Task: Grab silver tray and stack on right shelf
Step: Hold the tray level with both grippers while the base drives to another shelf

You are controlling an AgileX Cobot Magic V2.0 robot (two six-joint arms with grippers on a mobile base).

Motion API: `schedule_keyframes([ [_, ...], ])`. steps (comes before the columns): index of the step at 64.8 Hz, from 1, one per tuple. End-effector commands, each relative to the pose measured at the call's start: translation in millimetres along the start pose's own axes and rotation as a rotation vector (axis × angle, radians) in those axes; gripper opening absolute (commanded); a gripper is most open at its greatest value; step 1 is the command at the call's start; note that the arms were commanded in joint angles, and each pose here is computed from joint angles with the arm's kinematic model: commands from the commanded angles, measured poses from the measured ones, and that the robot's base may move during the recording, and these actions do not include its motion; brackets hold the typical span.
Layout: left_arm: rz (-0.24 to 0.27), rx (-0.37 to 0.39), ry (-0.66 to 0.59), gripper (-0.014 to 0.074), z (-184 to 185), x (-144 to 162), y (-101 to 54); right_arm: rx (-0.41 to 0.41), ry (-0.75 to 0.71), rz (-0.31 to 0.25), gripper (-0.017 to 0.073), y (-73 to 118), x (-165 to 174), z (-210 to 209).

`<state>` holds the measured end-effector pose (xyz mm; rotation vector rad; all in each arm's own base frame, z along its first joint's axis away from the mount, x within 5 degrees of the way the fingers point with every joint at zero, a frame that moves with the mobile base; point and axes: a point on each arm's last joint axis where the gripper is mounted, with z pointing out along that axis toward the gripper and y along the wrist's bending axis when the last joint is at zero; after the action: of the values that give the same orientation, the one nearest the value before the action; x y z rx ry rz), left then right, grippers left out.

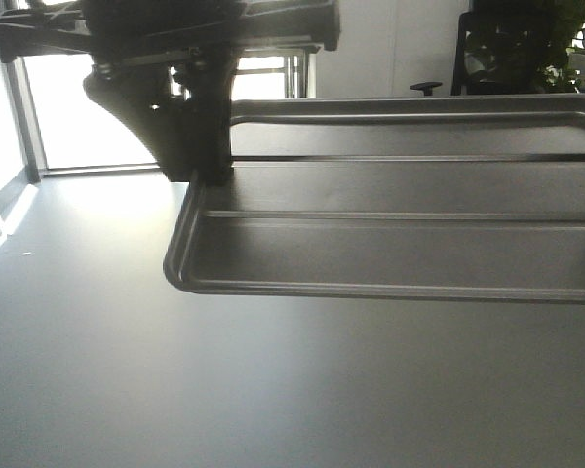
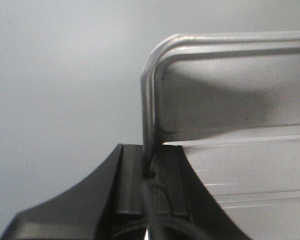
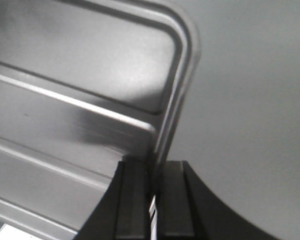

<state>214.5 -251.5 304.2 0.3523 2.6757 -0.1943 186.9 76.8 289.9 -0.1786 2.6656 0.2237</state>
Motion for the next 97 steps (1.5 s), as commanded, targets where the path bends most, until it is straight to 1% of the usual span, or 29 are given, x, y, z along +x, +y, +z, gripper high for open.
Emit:
schedule_keyframes([
  [1, 0.034, 0.005, -0.087, -0.0093, -24.0, -6.7, 4.1, 0.021, -0.064, -0.064, 0.0057, -1.9, -6.1, -11.5],
  [97, 0.032, 0.003, -0.084, -0.0093, -23.2, -6.9, 4.6, 0.021, -0.064, -0.063, 0.0057, -2.2, -6.1, -11.5],
])
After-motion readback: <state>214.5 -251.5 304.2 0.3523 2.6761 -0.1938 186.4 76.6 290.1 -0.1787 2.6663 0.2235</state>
